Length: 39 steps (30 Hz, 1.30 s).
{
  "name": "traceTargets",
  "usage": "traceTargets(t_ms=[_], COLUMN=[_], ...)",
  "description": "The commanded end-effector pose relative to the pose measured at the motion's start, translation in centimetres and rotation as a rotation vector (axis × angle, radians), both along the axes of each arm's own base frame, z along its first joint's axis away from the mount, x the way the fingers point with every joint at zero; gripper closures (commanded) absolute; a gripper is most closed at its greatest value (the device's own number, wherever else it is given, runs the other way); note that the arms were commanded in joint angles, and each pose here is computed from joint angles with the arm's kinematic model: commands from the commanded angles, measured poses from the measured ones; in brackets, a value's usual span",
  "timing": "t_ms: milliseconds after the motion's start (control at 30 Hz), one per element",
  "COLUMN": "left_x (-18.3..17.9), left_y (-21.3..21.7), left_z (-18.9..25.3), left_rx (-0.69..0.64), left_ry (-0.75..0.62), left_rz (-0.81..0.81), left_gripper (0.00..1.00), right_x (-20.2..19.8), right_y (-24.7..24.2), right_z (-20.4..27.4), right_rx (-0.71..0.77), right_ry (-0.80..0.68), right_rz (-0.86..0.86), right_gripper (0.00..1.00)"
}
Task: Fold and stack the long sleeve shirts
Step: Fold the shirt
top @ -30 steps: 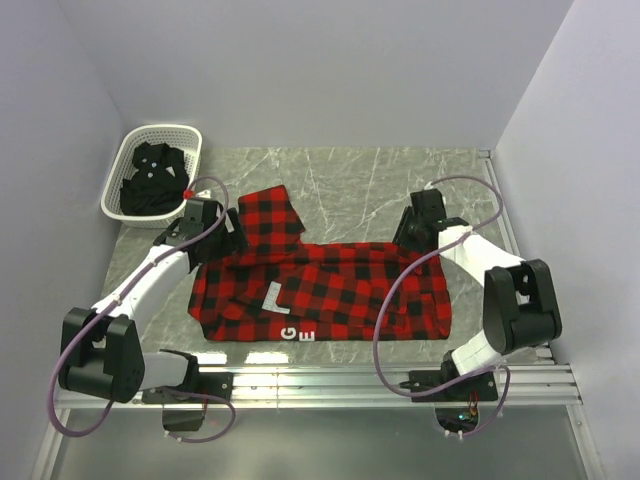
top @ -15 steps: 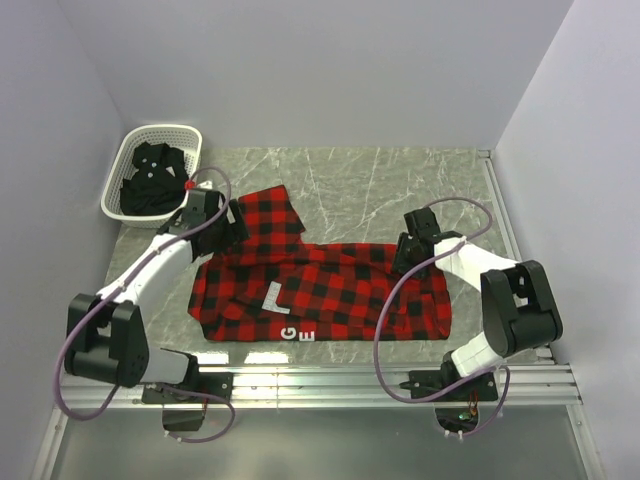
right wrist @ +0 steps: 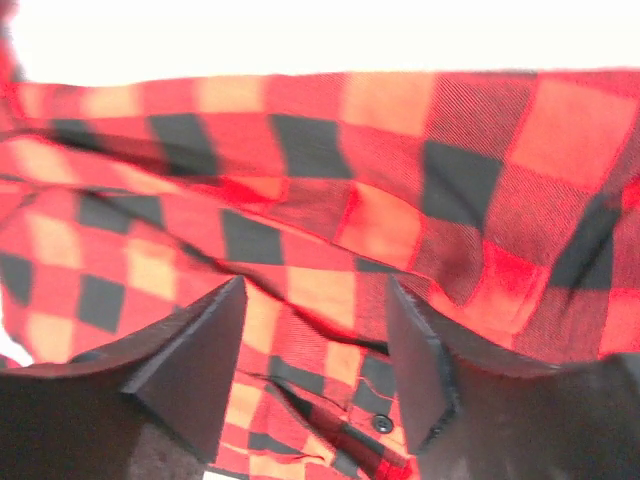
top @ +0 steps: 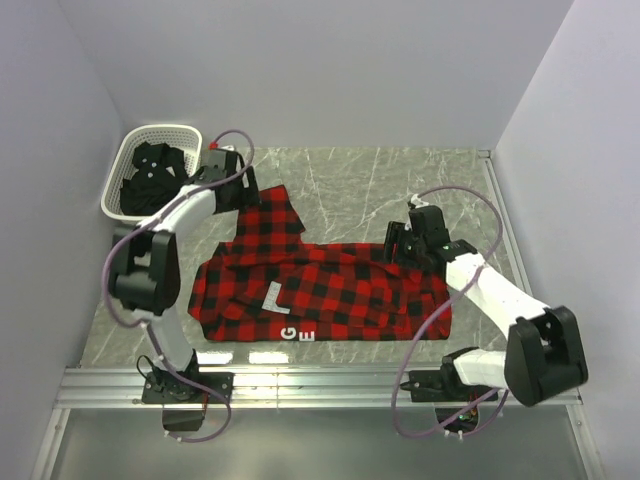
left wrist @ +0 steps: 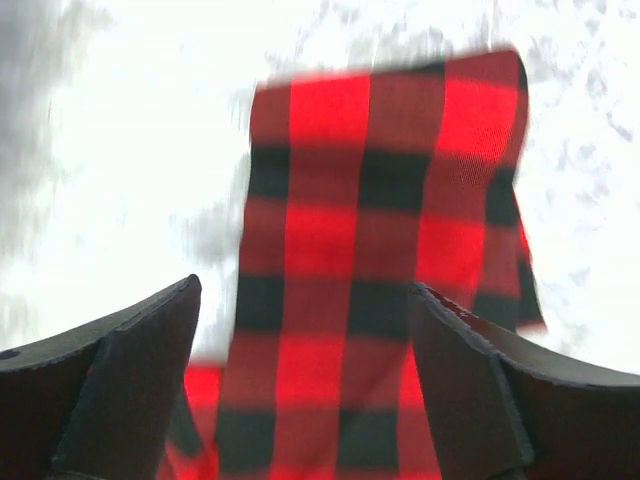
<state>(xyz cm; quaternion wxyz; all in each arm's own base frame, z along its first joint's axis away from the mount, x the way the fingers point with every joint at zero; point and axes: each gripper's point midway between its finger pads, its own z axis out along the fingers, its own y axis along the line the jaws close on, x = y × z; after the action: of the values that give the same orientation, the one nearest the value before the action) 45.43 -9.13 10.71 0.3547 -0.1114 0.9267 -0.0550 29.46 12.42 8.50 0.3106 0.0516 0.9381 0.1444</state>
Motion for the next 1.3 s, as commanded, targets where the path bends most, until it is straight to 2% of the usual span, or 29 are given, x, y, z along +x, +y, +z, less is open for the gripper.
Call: traceTargets(t_ms=[0,133,333,633,733,833,933,967,1033,1067,1100,1267], left_x=[4.0,6.9,9.1,9.6,9.3,8.9,8.5,8.5,8.4,8.6,8.6,7.8], left_y=[0.7,0.3,-0.4,-0.4,-0.5,-0.8,-1.1,-1.2,-1.3,-1.2,-1.1,-1.4], left_z=[0.6,-0.6,-2.9,-5.4,-6.7,-7.6,-7.7,-7.6,-6.4,-4.8,-4.0,3.3], left_rx=[0.094,0.072,0.073,0.075,0.069,0.060,0.047,0.044,0.040,0.046,0.052,0.067], left_ry=[-0.073,-0.093,-0.082,-0.042,-0.004,0.017,0.019,0.016,-0.006,-0.038,-0.052,-0.163], left_rz=[-0.092,-0.162,-0.282,-0.371,-0.391,-0.412,-0.430,-0.435,-0.440,-0.436,-0.432,-0.403], left_gripper=[0.12,0.15,0.18,0.24,0.29,0.40,0.60,0.74,0.87,0.96,0.99,1.00], right_x=[0.1,-0.6,-1.8,-2.4,-2.4,-2.6,-2.6,-2.6,-2.7,-2.7,-2.7,-2.8], right_y=[1.2,2.3,3.9,3.9,4.0,4.0,4.0,4.0,4.0,4.1,4.1,4.4], right_z=[2.4,3.8,5.3,5.0,5.0,5.1,5.2,5.3,5.4,5.5,5.7,6.4], right_rx=[0.024,0.051,0.099,0.093,0.099,0.100,0.099,0.100,0.102,0.105,0.107,0.121], right_ry=[-0.118,-0.175,-0.239,-0.240,-0.237,-0.239,-0.241,-0.244,-0.244,-0.244,-0.252,-0.266], right_rz=[0.093,0.148,0.224,0.231,0.230,0.232,0.229,0.229,0.235,0.239,0.239,0.249], right_gripper=[0.30,0.27,0.26,0.26,0.27,0.27,0.27,0.27,0.27,0.27,0.27,0.28])
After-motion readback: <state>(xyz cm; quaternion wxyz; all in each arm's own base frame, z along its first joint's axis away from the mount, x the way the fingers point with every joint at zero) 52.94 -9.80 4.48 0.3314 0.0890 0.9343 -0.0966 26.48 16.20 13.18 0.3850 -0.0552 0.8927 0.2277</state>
